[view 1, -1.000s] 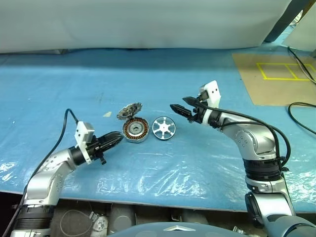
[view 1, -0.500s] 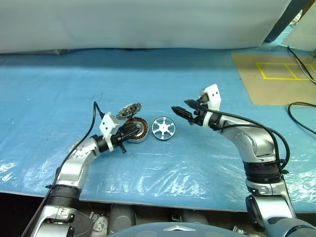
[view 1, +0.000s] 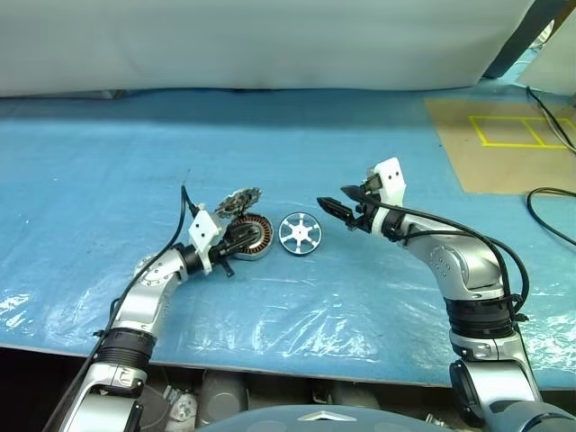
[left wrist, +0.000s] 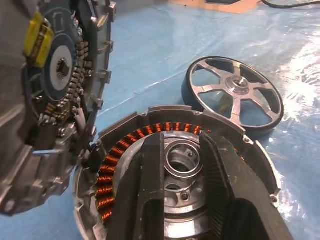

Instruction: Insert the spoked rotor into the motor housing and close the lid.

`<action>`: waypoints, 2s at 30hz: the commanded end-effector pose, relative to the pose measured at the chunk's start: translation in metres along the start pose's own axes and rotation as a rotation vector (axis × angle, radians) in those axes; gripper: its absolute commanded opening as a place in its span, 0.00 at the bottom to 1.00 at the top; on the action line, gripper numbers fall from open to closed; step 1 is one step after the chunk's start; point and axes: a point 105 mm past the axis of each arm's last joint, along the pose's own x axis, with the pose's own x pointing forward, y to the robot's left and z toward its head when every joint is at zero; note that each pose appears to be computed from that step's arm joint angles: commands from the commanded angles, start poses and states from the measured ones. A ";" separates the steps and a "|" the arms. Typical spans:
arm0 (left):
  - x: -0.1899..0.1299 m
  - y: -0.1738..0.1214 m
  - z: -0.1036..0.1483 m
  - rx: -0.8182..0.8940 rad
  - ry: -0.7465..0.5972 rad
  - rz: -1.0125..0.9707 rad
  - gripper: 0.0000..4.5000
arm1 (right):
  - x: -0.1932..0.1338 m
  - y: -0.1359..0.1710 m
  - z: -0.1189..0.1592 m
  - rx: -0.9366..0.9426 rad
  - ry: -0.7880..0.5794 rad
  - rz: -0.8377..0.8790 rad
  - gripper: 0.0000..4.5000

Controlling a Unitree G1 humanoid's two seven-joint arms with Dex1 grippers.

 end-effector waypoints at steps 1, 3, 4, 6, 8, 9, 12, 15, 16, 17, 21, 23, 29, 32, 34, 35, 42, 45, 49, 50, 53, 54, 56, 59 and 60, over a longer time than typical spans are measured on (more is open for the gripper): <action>-0.001 -0.004 0.001 0.023 0.006 -0.025 0.15 | -0.003 0.006 0.009 -0.042 -0.039 0.008 0.87; -0.003 0.000 -0.002 0.032 0.022 -0.005 0.15 | -0.003 0.006 0.008 -0.045 -0.034 0.008 0.87; -0.004 0.002 -0.003 0.029 0.025 0.001 0.15 | -0.003 0.007 0.008 -0.046 -0.033 0.008 0.87; -0.006 0.005 -0.004 0.027 0.032 0.016 0.15 | -0.003 0.006 0.008 -0.047 -0.033 0.007 0.87; -0.008 0.008 -0.005 0.037 0.038 0.030 0.15 | -0.003 0.006 0.008 -0.045 -0.033 0.002 0.87; -0.009 0.009 -0.005 0.041 0.039 0.035 0.15 | -0.003 0.005 0.008 -0.044 -0.033 0.001 0.87; -0.010 0.013 -0.003 0.046 0.034 0.049 0.15 | -0.003 0.007 0.006 -0.047 -0.027 0.003 0.87; -0.010 0.013 -0.006 0.049 0.042 0.046 0.15 | -0.002 0.009 0.004 -0.048 -0.024 0.007 0.87; -0.009 0.011 -0.006 0.046 0.041 0.042 0.15 | -0.002 0.009 0.004 -0.049 -0.024 0.008 0.87; -0.007 0.009 -0.006 0.045 0.039 0.033 0.15 | -0.002 0.010 0.004 -0.049 -0.024 0.009 0.87; -0.001 0.000 -0.003 0.033 0.023 -0.004 0.15 | -0.002 0.009 0.004 -0.045 -0.023 0.005 0.87; 0.000 -0.001 -0.004 0.039 0.029 -0.013 0.15 | -0.003 0.008 0.003 -0.046 -0.018 0.000 0.87; -0.002 0.000 -0.006 0.038 0.039 -0.009 0.15 | -0.003 0.007 0.003 -0.043 -0.016 -0.005 0.87; -0.004 0.005 -0.010 0.039 0.051 0.016 0.15 | -0.003 0.008 0.001 -0.044 -0.013 -0.005 0.87; -0.005 0.007 -0.012 0.038 0.060 0.025 0.15 | -0.003 0.007 0.001 -0.044 -0.013 -0.005 0.87; -0.006 0.008 -0.013 0.038 0.064 0.027 0.15 | -0.003 0.007 0.002 -0.043 -0.014 -0.006 0.87; -0.006 0.005 -0.016 -0.005 0.073 0.013 0.31 | -0.002 0.004 0.000 -0.044 -0.008 -0.021 0.87; -0.005 0.003 -0.014 0.007 0.073 0.006 0.53 | -0.002 0.003 0.000 -0.043 -0.008 -0.026 0.87; -0.003 -0.001 -0.011 0.007 0.056 -0.020 0.60 | -0.002 0.001 -0.002 -0.040 -0.003 -0.036 0.87; -0.003 0.000 -0.010 0.009 0.052 -0.016 0.60 | -0.002 0.001 -0.002 -0.038 -0.002 -0.035 0.87; -0.006 0.004 -0.006 0.009 0.038 0.006 0.60 | -0.002 0.003 -0.003 -0.041 -0.001 -0.027 0.87; -0.008 0.006 -0.003 0.001 0.021 0.011 0.60 | -0.002 0.003 -0.003 -0.041 -0.001 -0.025 0.87; -0.011 0.007 0.008 -0.033 -0.032 0.011 0.60 | -0.002 0.006 -0.002 -0.036 -0.007 -0.008 0.87; -0.015 0.005 0.022 -0.059 -0.083 -0.001 0.60 | -0.002 0.012 0.002 -0.032 -0.023 0.033 0.87; -0.018 0.005 0.029 -0.062 -0.106 -0.005 0.60 | -0.002 0.017 0.006 -0.025 -0.035 0.064 0.87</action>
